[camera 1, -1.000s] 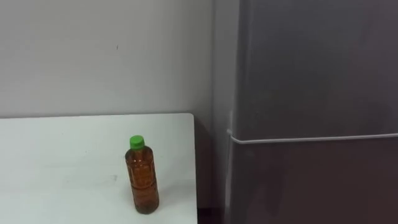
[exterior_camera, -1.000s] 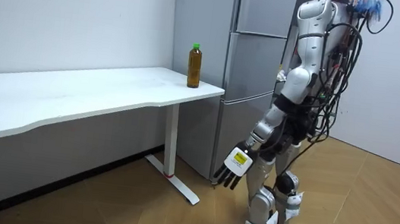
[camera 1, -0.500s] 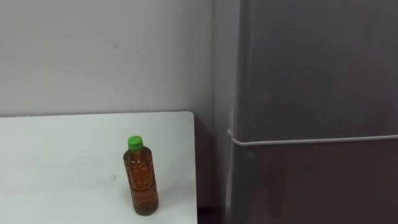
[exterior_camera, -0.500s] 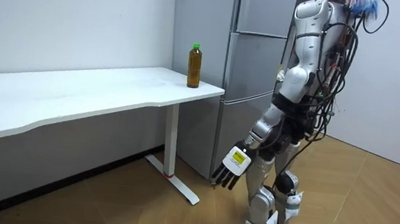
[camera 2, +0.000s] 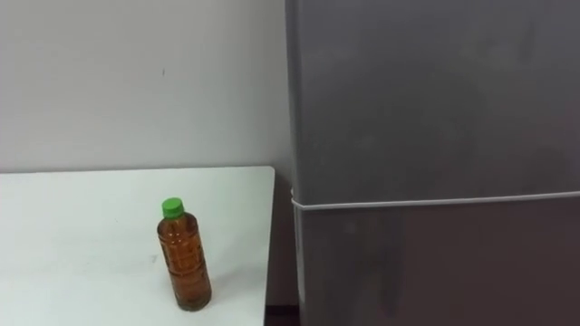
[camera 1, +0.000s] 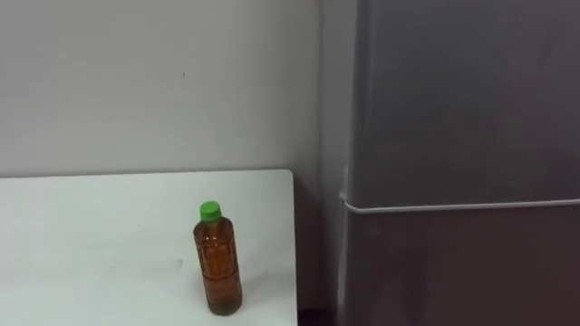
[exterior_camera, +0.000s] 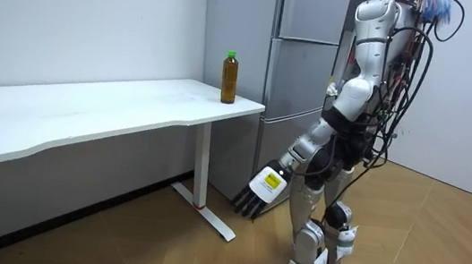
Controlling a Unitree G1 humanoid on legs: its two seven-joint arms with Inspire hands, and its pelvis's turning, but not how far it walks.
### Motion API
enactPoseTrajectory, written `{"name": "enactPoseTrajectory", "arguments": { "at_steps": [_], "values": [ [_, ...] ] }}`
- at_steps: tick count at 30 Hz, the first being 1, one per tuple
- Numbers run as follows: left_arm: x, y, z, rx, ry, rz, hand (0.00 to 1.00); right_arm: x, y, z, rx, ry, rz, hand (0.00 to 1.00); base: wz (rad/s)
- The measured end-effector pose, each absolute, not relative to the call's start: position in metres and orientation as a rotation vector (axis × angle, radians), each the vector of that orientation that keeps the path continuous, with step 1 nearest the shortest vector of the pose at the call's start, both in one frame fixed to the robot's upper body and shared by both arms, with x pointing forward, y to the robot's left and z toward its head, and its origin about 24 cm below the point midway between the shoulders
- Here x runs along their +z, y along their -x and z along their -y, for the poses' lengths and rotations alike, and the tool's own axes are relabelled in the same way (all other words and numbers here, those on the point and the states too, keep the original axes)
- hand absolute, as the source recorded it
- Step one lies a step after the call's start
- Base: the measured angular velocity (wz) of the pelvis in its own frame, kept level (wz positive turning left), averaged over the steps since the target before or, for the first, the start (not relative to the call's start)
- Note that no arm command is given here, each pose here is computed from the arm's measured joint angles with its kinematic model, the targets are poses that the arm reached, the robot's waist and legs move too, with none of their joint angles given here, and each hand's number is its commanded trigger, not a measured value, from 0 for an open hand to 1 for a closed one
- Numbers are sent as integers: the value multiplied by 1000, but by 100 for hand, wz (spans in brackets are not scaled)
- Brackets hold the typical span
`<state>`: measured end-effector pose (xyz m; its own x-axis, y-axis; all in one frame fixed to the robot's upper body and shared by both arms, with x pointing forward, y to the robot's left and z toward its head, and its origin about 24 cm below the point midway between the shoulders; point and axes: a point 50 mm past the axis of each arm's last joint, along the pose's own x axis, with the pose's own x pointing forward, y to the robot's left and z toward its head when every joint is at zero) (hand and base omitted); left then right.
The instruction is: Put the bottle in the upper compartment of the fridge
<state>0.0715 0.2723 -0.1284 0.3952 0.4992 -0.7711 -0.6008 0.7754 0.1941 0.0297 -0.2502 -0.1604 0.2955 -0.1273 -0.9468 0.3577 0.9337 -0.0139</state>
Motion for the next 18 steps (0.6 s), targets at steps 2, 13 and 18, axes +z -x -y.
{"name": "enactPoseTrajectory", "arguments": {
  "at_steps": [2, 13, 18],
  "values": [
    [-115, -87, -280, 742, 107, -831, 0, -159, -30, 252, -329, -198, -1227, 0, -2],
    [-9, -162, -302, 864, 88, -248, 0, -156, -31, 255, -325, -112, -1200, 0, -1],
    [41, -183, -304, 896, 121, -6, 0, -158, -28, 250, -343, -114, -1208, 0, 0]
  ]
}}
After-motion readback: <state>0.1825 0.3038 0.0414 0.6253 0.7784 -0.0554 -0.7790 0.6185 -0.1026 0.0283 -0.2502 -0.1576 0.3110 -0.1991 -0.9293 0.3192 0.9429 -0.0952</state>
